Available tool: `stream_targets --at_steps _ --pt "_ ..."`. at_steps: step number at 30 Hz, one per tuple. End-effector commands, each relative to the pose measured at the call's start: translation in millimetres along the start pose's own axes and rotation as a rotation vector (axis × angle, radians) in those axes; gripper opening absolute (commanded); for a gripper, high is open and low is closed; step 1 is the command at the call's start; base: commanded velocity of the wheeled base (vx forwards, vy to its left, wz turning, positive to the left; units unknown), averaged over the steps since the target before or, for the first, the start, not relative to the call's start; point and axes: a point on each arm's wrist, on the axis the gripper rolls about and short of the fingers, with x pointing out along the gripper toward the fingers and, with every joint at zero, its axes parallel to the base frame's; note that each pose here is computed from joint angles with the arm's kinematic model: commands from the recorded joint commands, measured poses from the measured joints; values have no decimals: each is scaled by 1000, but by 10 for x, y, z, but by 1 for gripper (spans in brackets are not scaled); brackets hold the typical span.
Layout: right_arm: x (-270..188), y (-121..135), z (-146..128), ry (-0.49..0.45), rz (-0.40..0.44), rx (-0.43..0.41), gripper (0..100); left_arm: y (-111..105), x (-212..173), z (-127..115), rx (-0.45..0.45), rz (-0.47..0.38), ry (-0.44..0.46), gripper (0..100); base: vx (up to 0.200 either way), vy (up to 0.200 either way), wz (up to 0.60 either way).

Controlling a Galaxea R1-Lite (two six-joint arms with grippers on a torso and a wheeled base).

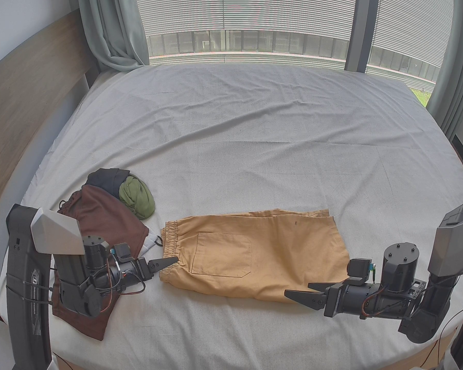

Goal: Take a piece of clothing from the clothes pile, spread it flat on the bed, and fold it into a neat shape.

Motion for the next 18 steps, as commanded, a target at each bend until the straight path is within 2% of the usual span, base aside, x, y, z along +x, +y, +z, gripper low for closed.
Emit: stream_targets --at_steps 1,8,17,18 --pt "-1 3 3 -1 1 -1 100 -33 96 -11 4 2 -7 100 0 0 0" --pt "-13 -5 14 -7 -2 1 100 -27 255 -24 21 55 -55 100 0 0 0" --pt "-16 -9 4 -3 -5 4 100 -17 280 -28 13 54 -57 100 0 0 0" --pt "-13 -8 7 -4 -4 5 100 -29 292 -32 3 49 -55 0 0 0 0"
